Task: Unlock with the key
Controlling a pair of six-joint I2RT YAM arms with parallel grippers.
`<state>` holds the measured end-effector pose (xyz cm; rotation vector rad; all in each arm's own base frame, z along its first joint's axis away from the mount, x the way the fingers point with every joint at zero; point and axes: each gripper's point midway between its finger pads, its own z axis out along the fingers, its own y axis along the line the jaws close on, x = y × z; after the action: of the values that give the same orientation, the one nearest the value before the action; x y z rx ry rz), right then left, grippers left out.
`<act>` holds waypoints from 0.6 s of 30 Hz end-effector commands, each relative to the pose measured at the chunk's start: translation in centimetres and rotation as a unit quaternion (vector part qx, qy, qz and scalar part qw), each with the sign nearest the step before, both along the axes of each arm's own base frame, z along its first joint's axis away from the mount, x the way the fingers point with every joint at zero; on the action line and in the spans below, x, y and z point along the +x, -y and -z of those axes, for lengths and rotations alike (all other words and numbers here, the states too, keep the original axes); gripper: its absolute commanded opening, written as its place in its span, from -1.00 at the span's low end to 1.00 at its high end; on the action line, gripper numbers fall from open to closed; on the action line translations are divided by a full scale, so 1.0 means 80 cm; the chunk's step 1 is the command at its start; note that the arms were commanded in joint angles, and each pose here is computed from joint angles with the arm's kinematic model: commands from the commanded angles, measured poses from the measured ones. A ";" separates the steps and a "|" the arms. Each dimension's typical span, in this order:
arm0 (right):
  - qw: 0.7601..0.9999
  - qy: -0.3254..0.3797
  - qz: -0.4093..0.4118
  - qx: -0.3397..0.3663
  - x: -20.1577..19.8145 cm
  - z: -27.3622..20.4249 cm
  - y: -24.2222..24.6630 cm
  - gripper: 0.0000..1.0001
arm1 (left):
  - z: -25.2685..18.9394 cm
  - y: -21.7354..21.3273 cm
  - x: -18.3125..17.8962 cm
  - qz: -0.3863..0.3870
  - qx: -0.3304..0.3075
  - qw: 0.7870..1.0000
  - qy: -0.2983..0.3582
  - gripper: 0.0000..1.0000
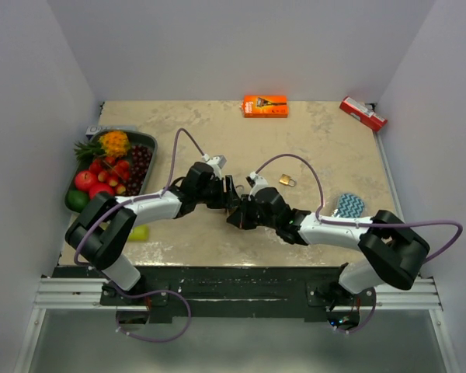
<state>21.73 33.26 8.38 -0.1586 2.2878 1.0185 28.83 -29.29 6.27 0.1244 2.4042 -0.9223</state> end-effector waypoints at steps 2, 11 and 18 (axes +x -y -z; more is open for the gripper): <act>0.999 0.023 0.025 0.030 0.020 -0.024 -0.012 -1.00 | -0.048 0.018 0.012 0.010 -0.057 0.997 0.041 -1.00; 0.999 0.025 0.033 0.033 0.026 -0.028 -0.016 -1.00 | -0.042 0.017 0.009 0.009 -0.058 0.998 0.032 -1.00; 0.998 0.022 0.049 0.042 0.020 -0.033 -0.002 -1.00 | -0.044 0.015 0.011 0.006 -0.053 0.998 0.035 -1.00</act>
<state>22.29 33.38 8.35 -0.0966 2.2815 1.0196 28.61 -29.54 6.43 0.1268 2.4063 -0.9479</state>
